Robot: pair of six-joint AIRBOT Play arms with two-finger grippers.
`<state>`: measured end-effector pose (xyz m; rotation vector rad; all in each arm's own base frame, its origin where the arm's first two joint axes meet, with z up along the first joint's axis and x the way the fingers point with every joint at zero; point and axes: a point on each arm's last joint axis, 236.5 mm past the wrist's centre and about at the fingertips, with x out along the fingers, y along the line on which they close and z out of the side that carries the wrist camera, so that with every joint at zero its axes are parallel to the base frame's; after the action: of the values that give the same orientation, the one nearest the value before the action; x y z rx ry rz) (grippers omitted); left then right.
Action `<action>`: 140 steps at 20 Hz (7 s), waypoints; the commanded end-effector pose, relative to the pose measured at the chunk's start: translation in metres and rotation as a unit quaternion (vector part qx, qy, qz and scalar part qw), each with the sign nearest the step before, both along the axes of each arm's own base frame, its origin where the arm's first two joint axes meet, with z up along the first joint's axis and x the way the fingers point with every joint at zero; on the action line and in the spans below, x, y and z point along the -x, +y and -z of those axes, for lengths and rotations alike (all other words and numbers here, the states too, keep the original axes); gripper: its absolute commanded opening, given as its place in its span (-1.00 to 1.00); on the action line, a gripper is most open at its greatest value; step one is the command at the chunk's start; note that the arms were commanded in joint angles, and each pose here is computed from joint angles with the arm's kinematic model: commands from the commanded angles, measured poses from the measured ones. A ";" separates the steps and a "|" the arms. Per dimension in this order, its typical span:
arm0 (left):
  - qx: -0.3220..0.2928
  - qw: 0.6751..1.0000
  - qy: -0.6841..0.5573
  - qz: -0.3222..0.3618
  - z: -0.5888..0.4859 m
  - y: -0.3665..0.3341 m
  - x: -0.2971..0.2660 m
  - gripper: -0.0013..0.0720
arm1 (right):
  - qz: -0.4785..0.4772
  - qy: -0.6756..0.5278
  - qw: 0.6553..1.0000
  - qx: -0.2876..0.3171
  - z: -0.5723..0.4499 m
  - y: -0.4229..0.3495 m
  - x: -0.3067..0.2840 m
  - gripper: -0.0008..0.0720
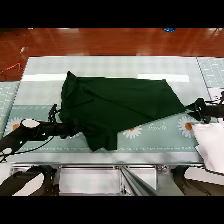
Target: Fold the shirts.
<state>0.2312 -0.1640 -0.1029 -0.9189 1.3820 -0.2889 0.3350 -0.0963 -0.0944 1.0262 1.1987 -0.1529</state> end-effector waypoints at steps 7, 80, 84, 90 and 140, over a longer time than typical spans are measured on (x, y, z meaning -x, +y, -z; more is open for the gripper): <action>0.005 1.000 -0.015 -0.006 -0.010 -0.001 -0.013 -0.90 | -0.091 -0.025 0.995 -0.020 0.005 0.058 -0.060 -0.91; -0.164 0.976 -0.024 0.140 -0.066 0.130 -0.241 -0.91 | -0.320 -0.026 0.945 0.064 -0.071 0.108 -0.155 -0.92; -0.176 0.971 0.029 0.160 -0.041 0.139 -0.213 -0.91 | -0.327 0.007 0.943 0.061 -0.057 0.106 -0.139 -0.92; -0.174 0.968 0.063 0.172 -0.040 0.150 -0.195 -0.91 | -0.340 0.051 0.938 0.043 -0.035 0.110 -0.115 -0.91; -0.051 0.995 0.078 -0.028 0.020 0.112 0.025 -0.91 | -0.082 0.059 0.995 0.007 -0.018 0.100 0.124 0.17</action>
<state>0.2033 -0.0552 -0.1190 -0.9427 1.5092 -0.1072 0.2242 -0.0195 -0.0612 0.7965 1.3469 -0.1548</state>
